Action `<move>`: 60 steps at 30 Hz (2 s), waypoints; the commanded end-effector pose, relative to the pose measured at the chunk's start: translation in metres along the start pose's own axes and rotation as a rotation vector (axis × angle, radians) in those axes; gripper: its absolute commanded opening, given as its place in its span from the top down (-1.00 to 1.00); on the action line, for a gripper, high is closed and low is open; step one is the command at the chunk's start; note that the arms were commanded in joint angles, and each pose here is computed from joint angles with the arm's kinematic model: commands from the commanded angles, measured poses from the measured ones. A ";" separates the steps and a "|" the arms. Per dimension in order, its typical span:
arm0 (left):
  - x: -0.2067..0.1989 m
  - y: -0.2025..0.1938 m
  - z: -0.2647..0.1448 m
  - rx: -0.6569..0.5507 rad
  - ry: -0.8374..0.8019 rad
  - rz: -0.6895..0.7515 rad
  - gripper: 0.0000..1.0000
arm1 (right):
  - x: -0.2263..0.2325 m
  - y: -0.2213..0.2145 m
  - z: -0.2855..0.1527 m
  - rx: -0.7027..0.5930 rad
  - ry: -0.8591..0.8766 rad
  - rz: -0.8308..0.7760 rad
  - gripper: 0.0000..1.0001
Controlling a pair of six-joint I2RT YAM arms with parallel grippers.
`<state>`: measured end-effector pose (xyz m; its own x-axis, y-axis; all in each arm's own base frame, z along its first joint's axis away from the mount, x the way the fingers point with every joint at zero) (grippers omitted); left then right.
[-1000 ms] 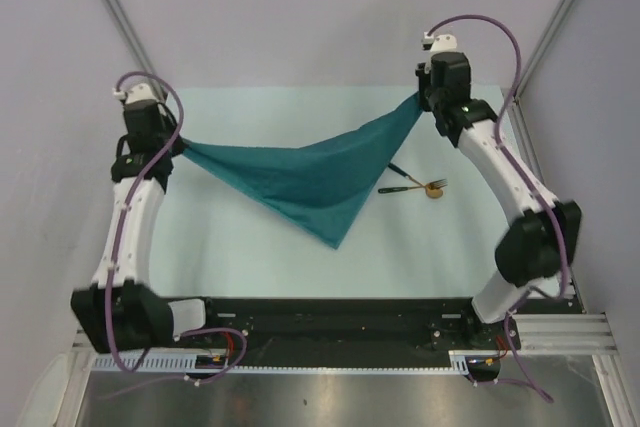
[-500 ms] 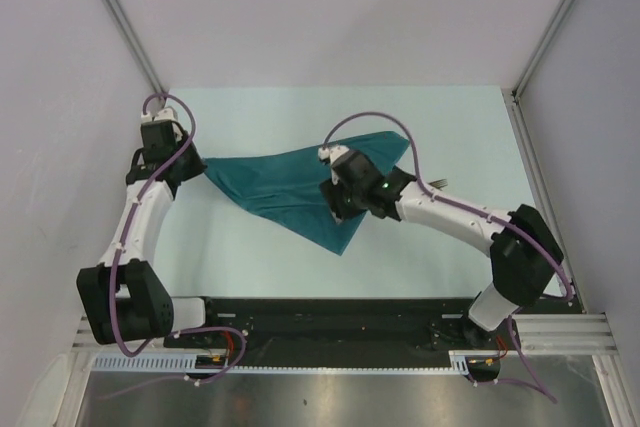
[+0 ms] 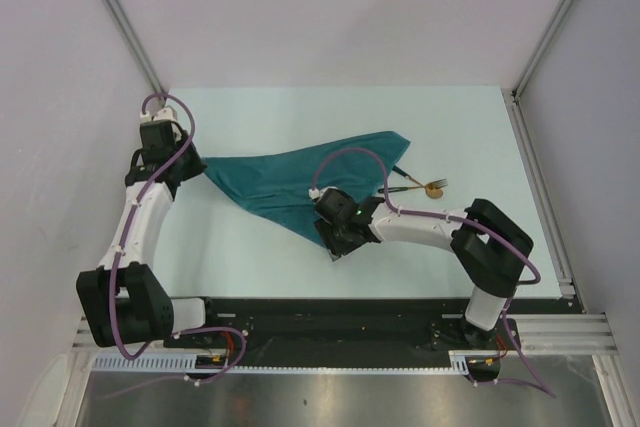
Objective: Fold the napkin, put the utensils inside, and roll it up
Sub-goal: Flatten the napkin out
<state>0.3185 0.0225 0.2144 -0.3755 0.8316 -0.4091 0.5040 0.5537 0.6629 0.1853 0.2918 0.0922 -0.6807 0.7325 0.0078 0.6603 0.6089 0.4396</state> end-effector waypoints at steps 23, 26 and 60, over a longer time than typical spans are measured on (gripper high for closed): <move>-0.004 0.011 -0.011 -0.061 -0.033 0.015 1.00 | -0.006 -0.013 0.036 0.071 -0.051 0.015 0.48; -0.005 0.011 -0.011 -0.060 -0.037 0.014 1.00 | -0.008 -0.009 0.032 0.056 -0.057 0.019 0.95; -0.084 0.143 -0.351 -0.827 -0.301 0.003 1.00 | -0.092 0.108 -0.447 -1.204 -0.669 -0.088 1.00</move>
<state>0.1446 0.0109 0.5754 -0.0146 0.8668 -0.4984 -0.3265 0.4670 0.8218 0.1814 0.1696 0.5021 -0.2956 0.8903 -0.3465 -0.1974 0.2979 0.9340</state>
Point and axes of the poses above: each gripper's point midway between its finger pads, its own z axis out along the fingers, its own x axis along the line the jaws close on, y = z × x, the point moved 6 cm from there along -z, back along the fingers, and after that the axes turned 11 degrees about -z, right-handed, at the moved point
